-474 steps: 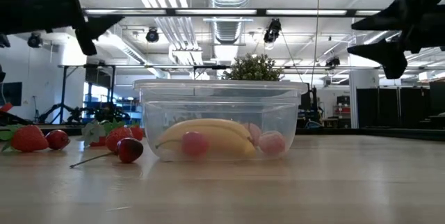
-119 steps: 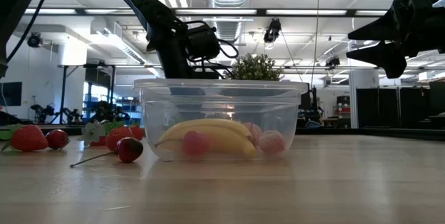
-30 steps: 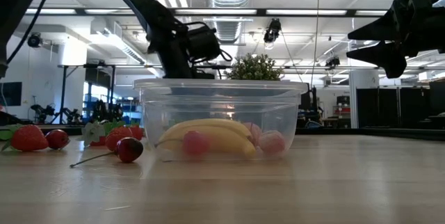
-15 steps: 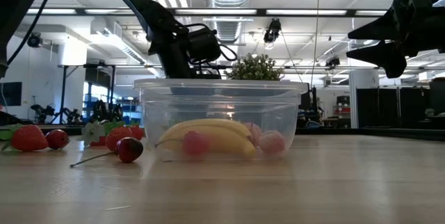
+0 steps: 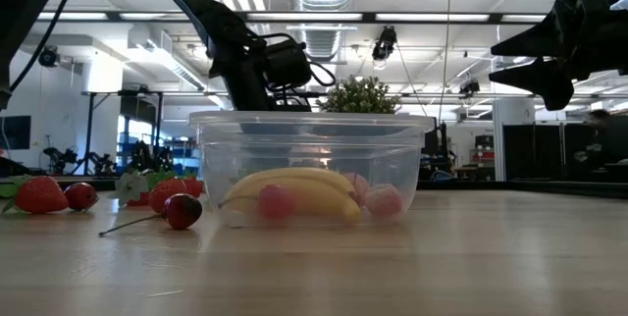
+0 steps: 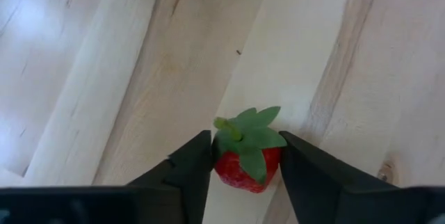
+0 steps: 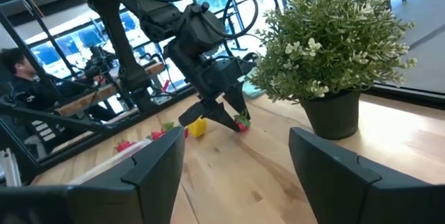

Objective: Pick and placing Produce into tupperware
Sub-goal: Put the red strawberry into the transparent bin

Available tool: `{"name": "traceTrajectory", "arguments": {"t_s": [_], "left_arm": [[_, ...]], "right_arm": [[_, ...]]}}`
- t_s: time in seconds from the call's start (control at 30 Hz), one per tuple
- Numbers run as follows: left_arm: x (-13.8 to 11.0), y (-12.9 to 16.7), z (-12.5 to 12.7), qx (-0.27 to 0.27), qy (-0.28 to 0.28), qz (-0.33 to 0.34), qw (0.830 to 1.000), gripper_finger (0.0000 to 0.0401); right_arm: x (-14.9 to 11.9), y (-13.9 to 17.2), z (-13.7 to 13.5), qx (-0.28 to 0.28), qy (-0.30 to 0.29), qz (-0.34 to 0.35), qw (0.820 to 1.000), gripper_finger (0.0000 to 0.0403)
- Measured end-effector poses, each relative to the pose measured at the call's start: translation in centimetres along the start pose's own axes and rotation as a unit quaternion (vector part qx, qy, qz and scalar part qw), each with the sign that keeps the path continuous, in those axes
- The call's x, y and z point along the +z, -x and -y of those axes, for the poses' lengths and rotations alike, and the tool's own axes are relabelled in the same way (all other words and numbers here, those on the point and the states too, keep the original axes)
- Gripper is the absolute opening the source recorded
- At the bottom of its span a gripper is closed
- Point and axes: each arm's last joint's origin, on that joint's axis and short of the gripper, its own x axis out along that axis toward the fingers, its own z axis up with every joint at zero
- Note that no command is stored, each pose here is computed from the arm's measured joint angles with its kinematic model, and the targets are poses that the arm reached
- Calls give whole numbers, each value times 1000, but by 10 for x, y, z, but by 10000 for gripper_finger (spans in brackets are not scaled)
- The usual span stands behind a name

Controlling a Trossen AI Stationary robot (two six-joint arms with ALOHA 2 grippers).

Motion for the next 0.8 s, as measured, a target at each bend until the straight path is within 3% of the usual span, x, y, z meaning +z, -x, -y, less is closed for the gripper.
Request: {"name": "traceTrajectory", "arguments": {"t_s": [0.47,0.8], "left_arm": [[-9,-3,0,-9,-26,-8,1000,137],[1,9,0,-14,-26,5,1000,136]], "right_arm": [[0,0,0,0,0,0,1000,251],[0,0,0,0,0,0,1000,251]]}}
